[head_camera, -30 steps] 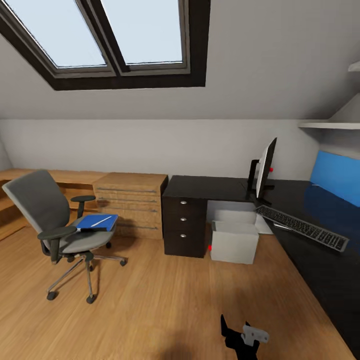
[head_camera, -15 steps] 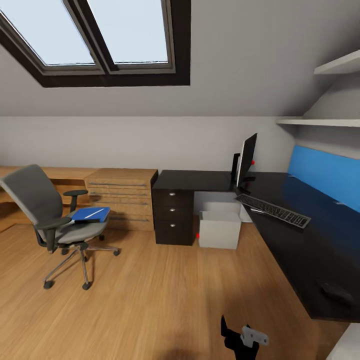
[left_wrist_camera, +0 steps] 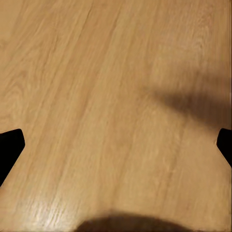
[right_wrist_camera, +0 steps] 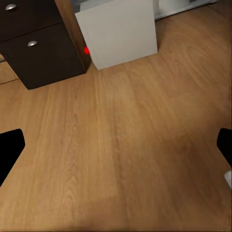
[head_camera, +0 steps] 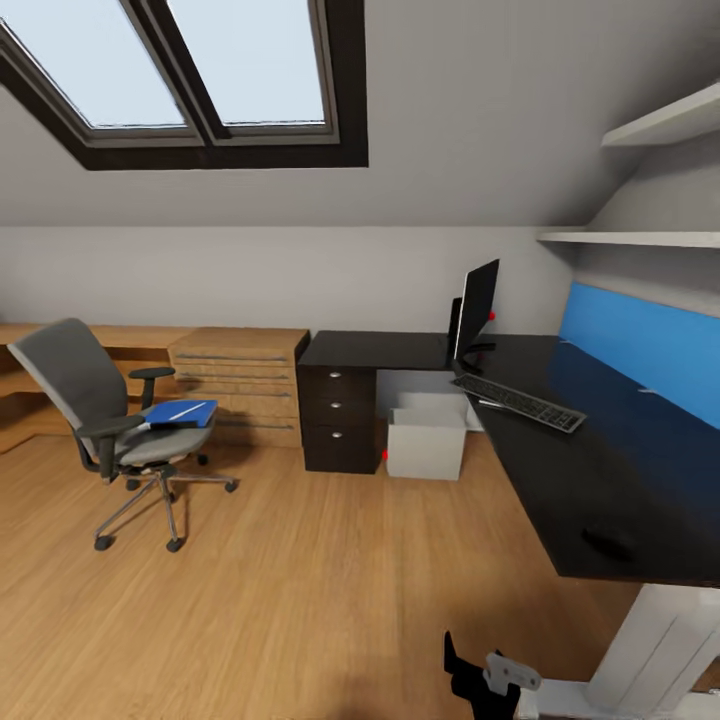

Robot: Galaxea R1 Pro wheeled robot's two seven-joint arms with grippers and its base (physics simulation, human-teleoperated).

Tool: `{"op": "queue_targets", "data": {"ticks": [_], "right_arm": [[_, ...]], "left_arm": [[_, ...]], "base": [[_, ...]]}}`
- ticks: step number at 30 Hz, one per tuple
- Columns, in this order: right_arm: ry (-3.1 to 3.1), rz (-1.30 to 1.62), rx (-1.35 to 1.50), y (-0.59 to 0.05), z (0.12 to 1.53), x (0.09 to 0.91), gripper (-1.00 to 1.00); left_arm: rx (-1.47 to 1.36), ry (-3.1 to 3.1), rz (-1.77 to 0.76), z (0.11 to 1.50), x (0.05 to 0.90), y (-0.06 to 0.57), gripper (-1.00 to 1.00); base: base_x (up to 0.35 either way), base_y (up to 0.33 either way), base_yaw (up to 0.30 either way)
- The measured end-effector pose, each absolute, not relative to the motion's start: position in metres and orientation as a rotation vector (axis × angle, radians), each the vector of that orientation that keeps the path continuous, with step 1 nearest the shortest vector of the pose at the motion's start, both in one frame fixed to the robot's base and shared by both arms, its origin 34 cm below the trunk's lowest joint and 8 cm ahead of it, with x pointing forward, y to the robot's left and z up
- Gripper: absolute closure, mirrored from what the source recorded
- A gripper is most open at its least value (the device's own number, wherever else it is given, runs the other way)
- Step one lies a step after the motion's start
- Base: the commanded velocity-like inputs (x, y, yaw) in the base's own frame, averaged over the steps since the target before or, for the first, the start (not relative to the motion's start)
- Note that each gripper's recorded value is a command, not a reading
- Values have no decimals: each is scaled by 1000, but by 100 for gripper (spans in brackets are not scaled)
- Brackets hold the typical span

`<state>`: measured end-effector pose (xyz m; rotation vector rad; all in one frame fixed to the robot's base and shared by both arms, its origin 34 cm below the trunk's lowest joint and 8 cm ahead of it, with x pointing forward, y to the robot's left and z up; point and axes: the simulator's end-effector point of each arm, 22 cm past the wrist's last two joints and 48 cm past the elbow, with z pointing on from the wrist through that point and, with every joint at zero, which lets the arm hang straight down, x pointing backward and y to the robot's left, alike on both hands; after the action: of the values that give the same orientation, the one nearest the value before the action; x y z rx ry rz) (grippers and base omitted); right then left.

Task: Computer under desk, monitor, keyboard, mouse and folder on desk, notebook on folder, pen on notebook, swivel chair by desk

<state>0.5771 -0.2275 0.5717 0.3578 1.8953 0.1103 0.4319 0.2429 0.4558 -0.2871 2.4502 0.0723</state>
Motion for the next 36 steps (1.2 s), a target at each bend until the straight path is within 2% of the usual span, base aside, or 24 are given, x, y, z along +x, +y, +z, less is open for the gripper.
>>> {"op": "queue_targets", "data": {"ticks": [5,9,36], "right_arm": [[1896,111,358,-227,571,577,-100],[1897,114,356,-225,571,577,-100],[1908,135,326,-217,612,581,-100]], "left_arm": [[-287,2450,72,456,432,243,-100],[-290,2449,75,456,432,244,-100],[-295,2448,77,498,435,244,-100]], "base": [[-21,-333,0],[-2,-114,0],[0,-5,0]]}}
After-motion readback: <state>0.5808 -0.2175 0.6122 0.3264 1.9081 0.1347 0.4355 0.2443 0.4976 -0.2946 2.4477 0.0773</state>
